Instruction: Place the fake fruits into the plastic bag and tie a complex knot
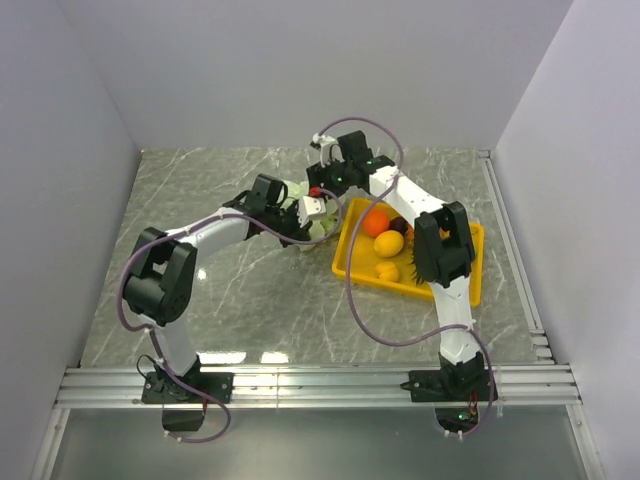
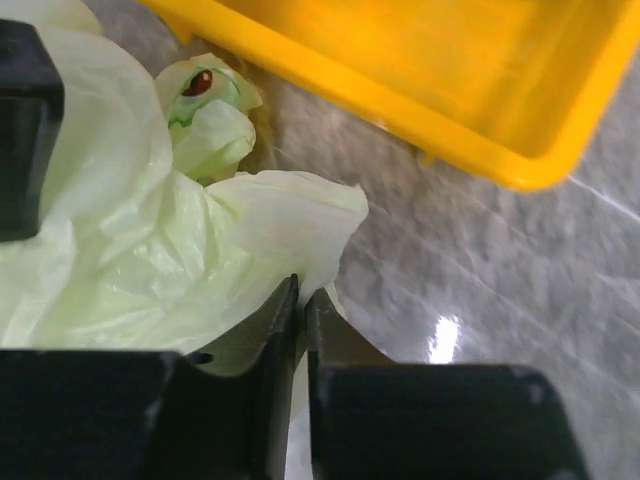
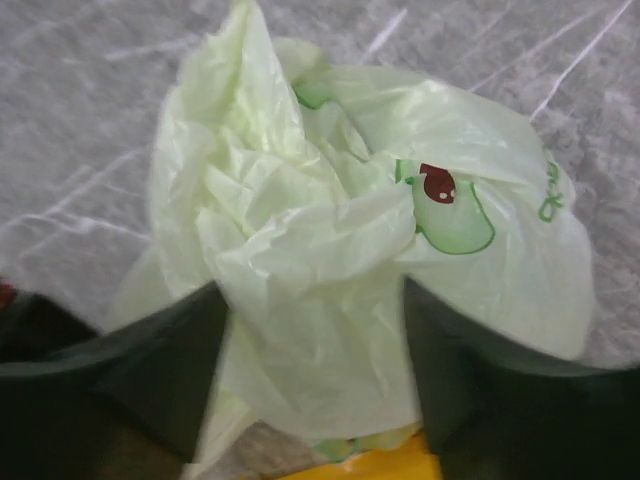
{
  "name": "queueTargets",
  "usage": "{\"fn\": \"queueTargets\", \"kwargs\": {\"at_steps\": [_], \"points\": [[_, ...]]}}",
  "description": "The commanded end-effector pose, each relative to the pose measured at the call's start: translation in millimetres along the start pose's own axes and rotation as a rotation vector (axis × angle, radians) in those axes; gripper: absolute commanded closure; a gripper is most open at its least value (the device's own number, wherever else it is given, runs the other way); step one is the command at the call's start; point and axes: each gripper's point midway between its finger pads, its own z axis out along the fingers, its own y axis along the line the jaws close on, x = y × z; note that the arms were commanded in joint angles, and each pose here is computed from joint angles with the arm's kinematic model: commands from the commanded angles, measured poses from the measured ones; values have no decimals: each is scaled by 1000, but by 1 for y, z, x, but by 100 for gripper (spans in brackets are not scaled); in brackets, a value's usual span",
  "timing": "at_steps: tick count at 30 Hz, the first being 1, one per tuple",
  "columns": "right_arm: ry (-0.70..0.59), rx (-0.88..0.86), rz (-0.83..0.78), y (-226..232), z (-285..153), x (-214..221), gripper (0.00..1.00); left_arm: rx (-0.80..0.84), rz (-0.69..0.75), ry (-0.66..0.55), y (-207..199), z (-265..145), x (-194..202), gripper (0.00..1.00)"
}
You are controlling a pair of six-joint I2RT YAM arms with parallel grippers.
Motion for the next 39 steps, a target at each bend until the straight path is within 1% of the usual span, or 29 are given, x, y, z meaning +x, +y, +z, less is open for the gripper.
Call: {"fn": "queueTargets", "kwargs": {"at_steps": [1, 2, 3, 4, 5, 6, 7, 8, 10, 11, 12, 14, 15, 18, 20, 23, 24, 25, 26, 27, 29, 30, 31, 32, 33, 35, 36, 38, 39], "points": [[12, 77, -38, -15, 9, 6, 38, 22, 55, -53, -13, -28, -21, 88], [10, 85, -42, -15, 9, 5, 52, 20, 43, -40, -14, -33, -14, 93], [1, 87, -49, -13, 5, 1, 61, 17, 55, -38, -15, -40, -12, 99], [1, 90, -52, -12, 2, -2, 70, 15, 58, -39, -20, -54, -15, 99], [-3, 95, -52, -12, -2, -5, 88, 19, 48, -32, -25, -61, -9, 99], [-17, 99, -56, -9, -10, -13, 97, 9, 49, -31, -24, -74, -5, 99], [-30, 104, -52, -7, -17, -22, 100, 7, 75, -60, -29, -92, -14, 100], [-29, 96, -42, -3, -24, -25, 100, 39, 42, -31, -43, -102, 0, 99], [-66, 88, -2, 4, -46, -43, 100, 7, 111, -47, -48, -133, 1, 99], [-76, 58, 13, 10, -53, -47, 100, 25, 61, -10, -60, -145, 23, 100], [-99, 50, 19, 15, -66, -55, 100, 5, 138, -17, -65, -159, 22, 100], [-90, 27, 49, 24, -74, -52, 100, 20, 98, 27, -83, -177, 48, 100], [-93, -3, 53, 33, -82, -53, 100, 1, 163, 31, -87, -188, 49, 100], [-42, -26, 103, 36, -83, -32, 100, -49, 148, 50, -97, -209, 67, 100], [-12, -21, 165, 27, -79, -16, 100, -90, 95, 56, -98, -220, 79, 100], [17, -33, 228, 16, -63, -4, 100, -54, 59, 82, -117, -217, 98, 100], [38, -51, 243, 15, -53, 3, 100, -44, 87, 76, -122, -215, 100, 100], [28, -93, 233, 23, -52, -6, 100, -10, 82, 65, -133, -213, 101, 97], [30, -112, 222, 28, -48, -8, 100, -3, 100, 51, -136, -214, 97, 84], [50, -136, 215, 36, -39, -5, 100, -6, 97, -2, -138, -215, 84, 48], [50, -170, 212, 45, -36, -14, 100, -91, 102, -66, -114, -224, 56, 30], [62, -183, 232, 48, -30, -11, 100, -131, -23, -97, -106, -228, 45, 11], [62, -193, 270, 50, -28, -10, 100, -226, 23, -133, -77, -239, 23, 7], [66, -215, 291, 54, -28, -8, 100, -264, -3, -150, -66, -245, 14, 7], [85, -227, 319, 56, -27, 1, 100, -285, -91, -172, -58, -247, 8, 6], [91, -268, 317, 63, -26, 8, 100, -398, -77, -212, -22, -259, -14, 7], [99, -310, 300, 69, -29, 15, 100, -406, -206, -237, -10, -254, -14, 7], [64, -319, 250, 70, -29, 12, 100, -426, -267, -266, 11, -256, -23, 7], [34, -333, 207, 76, -35, 5, 100, -412, -352, -285, 28, -247, -20, 9]]}}
